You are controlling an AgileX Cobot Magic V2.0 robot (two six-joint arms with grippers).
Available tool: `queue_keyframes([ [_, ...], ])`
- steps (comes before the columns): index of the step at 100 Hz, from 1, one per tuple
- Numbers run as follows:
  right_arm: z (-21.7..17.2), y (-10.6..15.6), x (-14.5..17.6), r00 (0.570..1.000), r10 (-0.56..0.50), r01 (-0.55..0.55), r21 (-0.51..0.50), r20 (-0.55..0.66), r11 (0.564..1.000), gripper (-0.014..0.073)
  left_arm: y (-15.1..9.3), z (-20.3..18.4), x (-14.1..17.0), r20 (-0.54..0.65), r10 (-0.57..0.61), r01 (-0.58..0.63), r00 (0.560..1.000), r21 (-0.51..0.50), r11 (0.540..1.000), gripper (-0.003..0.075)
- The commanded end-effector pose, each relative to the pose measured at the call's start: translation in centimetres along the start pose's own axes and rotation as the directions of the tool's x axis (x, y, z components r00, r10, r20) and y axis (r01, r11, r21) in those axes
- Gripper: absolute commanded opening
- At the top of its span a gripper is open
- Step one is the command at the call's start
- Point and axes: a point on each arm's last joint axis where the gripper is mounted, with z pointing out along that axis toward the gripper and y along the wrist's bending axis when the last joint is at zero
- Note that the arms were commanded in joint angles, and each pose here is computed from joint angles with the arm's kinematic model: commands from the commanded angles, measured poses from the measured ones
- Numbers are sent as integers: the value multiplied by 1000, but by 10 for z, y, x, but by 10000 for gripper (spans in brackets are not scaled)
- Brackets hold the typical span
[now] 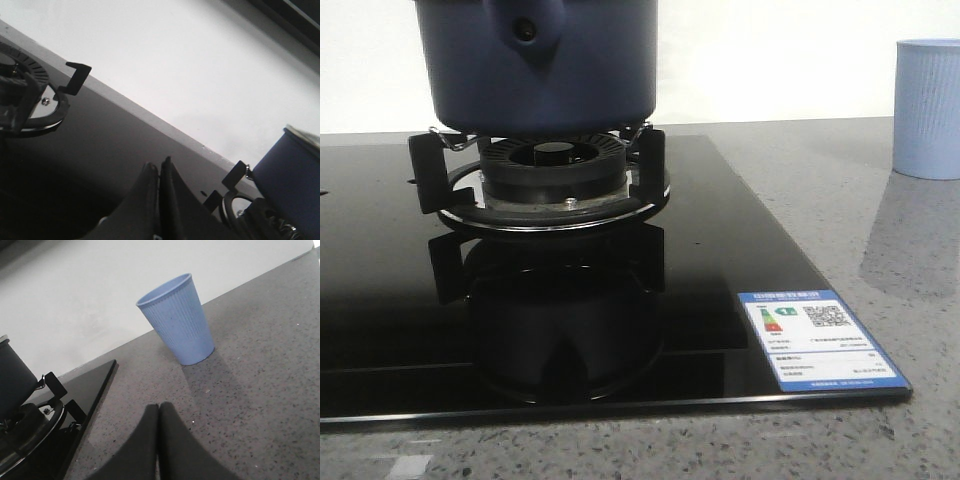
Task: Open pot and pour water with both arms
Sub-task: 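Move the left gripper toward the blue knob on the pot lid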
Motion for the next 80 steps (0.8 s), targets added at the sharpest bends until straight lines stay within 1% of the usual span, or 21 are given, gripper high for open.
queue_keyframes([
  [1, -6, 12, -28, 990, -52, 56, -31, 130, 998, -59, -18, -8, -28, 120, 17, -24, 993, 61, 998, -20],
  [6, -8, 18, -36, 989, -93, 97, -30, 113, 995, -59, -28, -10, -38, 121, 76, -86, 990, 78, 993, -20],
  [10, -8, 21, -42, 989, -116, 119, -27, 88, 993, -59, -37, -12, -46, 113, 163, -173, 980, 89, 981, -20],
  [13, -8, 25, -48, 989, -135, 137, -24, 65, 990, -59, -43, -13, -52, 104, 233, -243, 967, 95, 965, -20],
  [16, -6, 28, -52, 987, -155, 155, -17, 39, 988, -59, -50, -13, -59, 91, 321, -330, 943, 103, 939, -20],
  [21, -3, 32, -62, 981, -192, 192, -5, 0, 981, -59, -60, -14, -67, 74, 415, -421, 907, 119, 899, -20],
  [25, 0, 36, -70, 973, -230, 230, 4, -22, 973, -59, -68, -13, -75, 66, 469, -473, 881, 132, 871, -20],
  [32, 9, 43, -85, 961, -268, 269, 17, -72, 963, -59, -81, -11, -90, 56, 514, -516, 856, 152, 843, -20],
  [36, 15, 47, -94, 956, -275, 278, 21, -105, 960, -59, -88, -10, -98, 65, 529, -532, 846, 169, 830, -20],
  [42, 25, 52, -104, 944, -293, 299, 17, -150, 954, -59, -95, -8, -107, 74, 526, -529, 848, 196, 826, -20],
  [47, 32, 58, -112, 939, -301, 305, 2, -164, 952, -59, -101, -6, -114, 79, 524, -527, 848, 220, 821, -20],
  [57, 44, 67, -122, 931, -308, 307, -35, -197, 951, -59, -107, -2, -118, 63, 522, -518, 850, 268, 812, -20],
  [65, 52, 72, -122, 909, -335, 328, -72, -248, 942, -50, -109, 3, -117, 35, 521, -506, 853, 301, 808, -19],
  [70, 56, 75, -121, 891, -361, 347, -99, -275, 933, -15, -110, 7, -116, 20, 516, -496, 856, 313, 810, -18],
  [74, 58, 77, -120, 886, -365, 346, -114, -288, 931, 24, -111, 10, -115, 2, 506, -479, 863, 328, 815, -7],
  [80, 60, 79, -118, 881, -369, 342, -138, -297, 929, 125, -112, 16, -112, -27, 489, -451, 872, 345, 823, 36],
])
